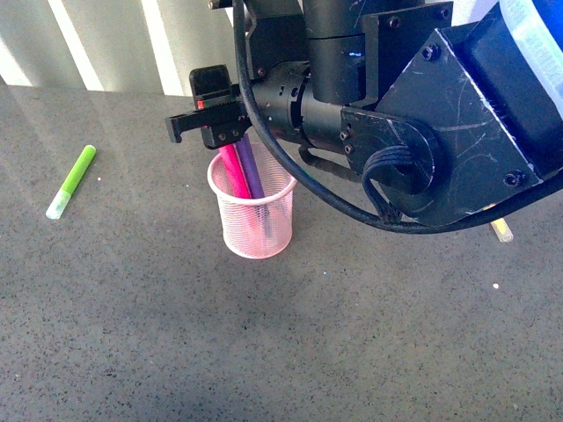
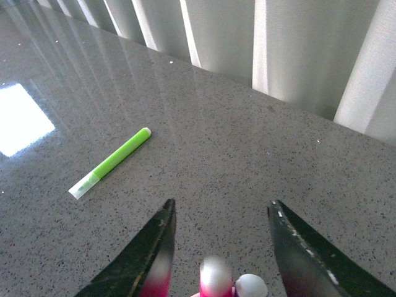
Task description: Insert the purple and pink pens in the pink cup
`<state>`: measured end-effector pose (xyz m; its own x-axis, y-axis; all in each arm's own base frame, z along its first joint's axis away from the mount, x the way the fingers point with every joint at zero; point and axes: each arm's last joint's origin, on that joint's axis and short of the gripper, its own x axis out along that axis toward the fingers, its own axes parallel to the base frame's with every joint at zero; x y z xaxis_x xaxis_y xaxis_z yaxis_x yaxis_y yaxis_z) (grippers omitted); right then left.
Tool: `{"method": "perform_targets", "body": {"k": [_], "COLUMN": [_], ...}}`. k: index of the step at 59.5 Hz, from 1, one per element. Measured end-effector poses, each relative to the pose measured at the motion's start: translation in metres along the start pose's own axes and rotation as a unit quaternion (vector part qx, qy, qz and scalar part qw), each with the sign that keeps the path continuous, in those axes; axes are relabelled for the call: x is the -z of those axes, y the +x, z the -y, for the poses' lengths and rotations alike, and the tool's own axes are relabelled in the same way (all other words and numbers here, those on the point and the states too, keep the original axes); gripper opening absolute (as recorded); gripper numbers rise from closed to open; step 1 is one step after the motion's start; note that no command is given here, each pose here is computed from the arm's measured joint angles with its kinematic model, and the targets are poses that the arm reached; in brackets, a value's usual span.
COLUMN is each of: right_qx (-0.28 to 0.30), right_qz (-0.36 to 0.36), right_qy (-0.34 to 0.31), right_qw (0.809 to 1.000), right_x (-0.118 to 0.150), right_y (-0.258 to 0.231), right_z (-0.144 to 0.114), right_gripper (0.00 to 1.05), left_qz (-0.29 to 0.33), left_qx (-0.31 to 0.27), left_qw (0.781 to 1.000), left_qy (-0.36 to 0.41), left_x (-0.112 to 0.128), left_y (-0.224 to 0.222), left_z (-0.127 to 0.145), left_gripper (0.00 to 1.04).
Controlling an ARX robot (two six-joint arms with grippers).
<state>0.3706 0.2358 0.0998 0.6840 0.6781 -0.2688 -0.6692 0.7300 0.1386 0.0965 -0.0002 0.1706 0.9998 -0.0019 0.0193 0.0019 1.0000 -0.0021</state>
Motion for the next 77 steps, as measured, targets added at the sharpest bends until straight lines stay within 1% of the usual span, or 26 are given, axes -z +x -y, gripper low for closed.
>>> {"method": "perform_targets", "body": {"k": [2, 5, 10, 11, 13, 16, 18, 21, 25, 29, 35, 40, 43, 51, 52, 54, 57, 59, 62, 64, 67, 70, 74, 77], "right_qx": [0.005, 0.013, 0.037, 0.041, 0.061, 0.085, 0.117, 0.156, 0.224, 0.265, 0.298, 0.330, 0.339, 0.334, 0.337, 0.353, 0.356, 0.354, 0.355, 0.359, 0.362, 0.367, 0.366, 0.363], "right_qz": [-0.001, -0.002, -0.003, -0.002, 0.001, 0.003, 0.001, -0.007, -0.031, -0.051, -0.049, -0.041, -0.034, -0.041, -0.039, 0.005, 0.050, 0.088, 0.117, 0.137, 0.149, 0.154, 0.152, 0.146], "right_qy": [0.008, 0.015, 0.035, 0.037, 0.047, 0.056, 0.063, 0.073, 0.083, 0.087, 0.074, 0.058, 0.054, 0.049, 0.044, 0.027, 0.013, 0.003, -0.003, -0.008, -0.012, -0.013, -0.013, -0.013], "right_qw": [1.000, 1.000, 0.999, 0.998, 0.997, 0.995, 0.991, 0.985, 0.970, 0.959, 0.950, 0.941, 0.939, 0.940, 0.939, 0.935, 0.933, 0.931, 0.927, 0.923, 0.920, 0.917, 0.918, 0.920], "right_x": [0.000, -0.002, -0.010, -0.012, -0.019, -0.029, -0.039, -0.049, -0.065, -0.073, -0.078, -0.080, -0.083, -0.081, -0.079, -0.074, -0.066, -0.059, -0.054, -0.051, -0.048, -0.042, -0.034, -0.026], "right_y": [0.000, -0.001, -0.005, -0.006, -0.009, -0.015, -0.022, -0.031, -0.051, -0.076, -0.118, -0.164, -0.172, -0.172, -0.171, -0.172, -0.177, -0.186, -0.197, -0.209, -0.220, -0.234, -0.245, -0.254], "right_z": [0.001, 0.002, 0.005, 0.006, 0.009, 0.012, 0.017, 0.023, 0.034, 0.043, 0.050, 0.054, 0.055, 0.054, 0.055, 0.055, 0.054, 0.053, 0.052, 0.051, 0.050, 0.048, 0.045, 0.042], "right_gripper": [0.55, 0.63, 0.78, 0.80, 0.87, 0.94, 1.00, 0.98, 0.97, 0.98, 0.98, 0.98, 0.98, 0.98, 0.97, 0.91, 0.84, 0.77, 0.69, 0.62, 0.55, 0.44, 0.34, 0.23], "left_qz": [0.000, 0.000, 0.000, 0.000, 0.000, 0.000, 0.000, 0.000, 0.000, 0.000, 0.000, 0.000, 0.000, 0.000, 0.000, 0.000, 0.001, 0.001, 0.000, 0.000, 0.001, 0.001, 0.001, 0.001], "left_qx": [0.000, 0.000, 0.000, 0.000, 0.000, 0.000, 0.000, 0.000, 0.000, 0.000, 0.000, 0.000, 0.000, 0.000, 0.000, 0.000, 0.000, -0.001, -0.001, -0.001, 0.000, 0.000, 0.000, 0.000], "left_qw": [1.000, 1.000, 1.000, 1.000, 1.000, 1.000, 1.000, 1.000, 1.000, 1.000, 1.000, 1.000, 1.000, 1.000, 1.000, 1.000, 1.000, 1.000, 1.000, 1.000, 1.000, 1.000, 1.000, 1.000], "left_qy": [0.000, 0.000, 0.000, 0.000, 0.000, 0.000, 0.000, 0.000, 0.000, 0.000, 0.000, 0.000, 0.000, 0.000, 0.000, 0.000, 0.000, 0.000, 0.000, 0.000, 0.000, 0.000, 0.000, 0.000], "left_x": [0.000, 0.000, 0.000, 0.000, 0.000, 0.000, 0.000, 0.000, 0.000, 0.000, 0.000, 0.000, 0.000, 0.000, 0.000, 0.000, 0.000, 0.000, 0.000, 0.000, 0.000, 0.000, 0.000, 0.000], "left_y": [0.000, 0.000, 0.000, 0.000, 0.000, 0.000, 0.000, 0.000, 0.000, 0.000, 0.000, 0.000, 0.000, 0.000, 0.000, 0.000, 0.000, 0.000, 0.000, 0.000, 0.000, 0.000, 0.000, 0.000], "left_z": [0.000, 0.000, 0.000, 0.000, 0.000, 0.000, 0.000, 0.000, 0.000, 0.000, 0.000, 0.000, 0.000, 0.000, 0.000, 0.000, 0.000, 0.000, 0.000, 0.000, 0.000, 0.000, 0.000, 0.000], "left_gripper": [0.98, 0.98, 0.98, 0.98, 0.98, 0.98, 0.98, 0.98, 0.98, 0.98, 0.98, 0.98, 0.98, 0.98, 0.98, 0.98, 0.98, 0.98, 0.98, 0.98, 0.98, 0.98, 0.98, 0.98]}}
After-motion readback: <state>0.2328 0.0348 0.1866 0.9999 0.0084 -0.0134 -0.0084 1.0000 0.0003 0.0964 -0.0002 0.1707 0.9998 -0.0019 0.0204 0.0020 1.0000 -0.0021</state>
